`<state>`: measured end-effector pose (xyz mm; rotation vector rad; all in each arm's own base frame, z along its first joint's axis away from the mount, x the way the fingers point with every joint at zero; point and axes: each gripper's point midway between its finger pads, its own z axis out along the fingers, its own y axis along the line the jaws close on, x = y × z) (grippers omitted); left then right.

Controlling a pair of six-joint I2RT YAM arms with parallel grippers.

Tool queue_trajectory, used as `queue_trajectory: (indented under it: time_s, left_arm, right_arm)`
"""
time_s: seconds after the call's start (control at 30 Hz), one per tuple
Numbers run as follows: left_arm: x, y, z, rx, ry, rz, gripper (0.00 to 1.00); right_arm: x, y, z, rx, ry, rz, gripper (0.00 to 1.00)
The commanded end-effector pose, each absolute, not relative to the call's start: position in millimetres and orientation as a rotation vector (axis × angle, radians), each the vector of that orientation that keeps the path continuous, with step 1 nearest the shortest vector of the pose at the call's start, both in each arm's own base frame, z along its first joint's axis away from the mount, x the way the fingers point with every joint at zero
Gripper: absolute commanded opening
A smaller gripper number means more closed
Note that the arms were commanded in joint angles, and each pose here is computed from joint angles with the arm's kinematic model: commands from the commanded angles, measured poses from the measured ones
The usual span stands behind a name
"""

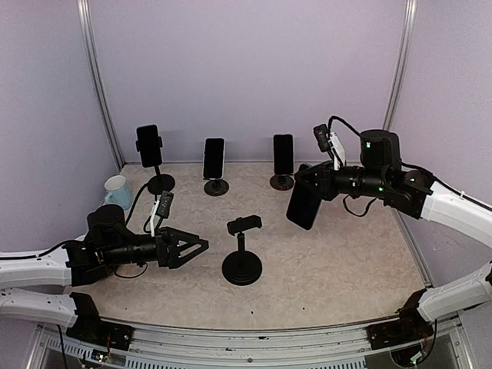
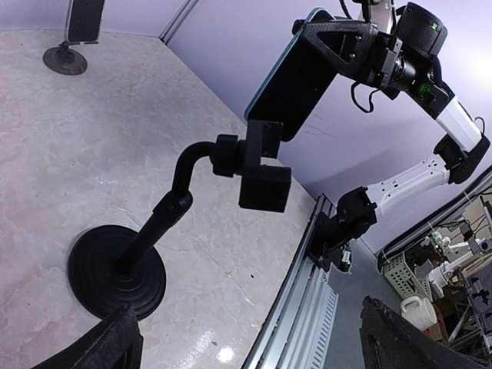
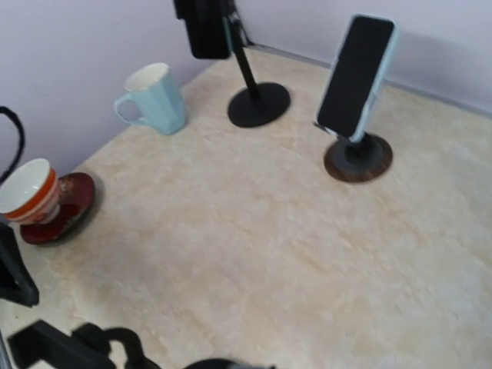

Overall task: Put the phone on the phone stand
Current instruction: Pick up the phone stand from the center of the board.

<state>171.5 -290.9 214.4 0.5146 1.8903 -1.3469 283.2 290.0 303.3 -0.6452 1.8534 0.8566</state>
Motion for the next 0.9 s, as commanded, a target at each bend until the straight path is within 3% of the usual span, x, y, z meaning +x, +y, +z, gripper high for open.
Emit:
queue_trajectory:
  time_s: [0.0,0.27,0.87]
  left_arm:
    - [173,-300,242,0.514,1.770,-1.391,0.96]
    - [189,-330,245,0.583,1.793,-1.373,0.94]
    - [202,-374,247,0.603,1.798,-1.411,0.75]
  right_arm:
    - [280,293,340,-0.712,1.756,0.863,0.00]
    - [278,289,357,-0.761,1.723,0.830,0.00]
    - [262,262,339,-0.709,1.753,0.822,0.00]
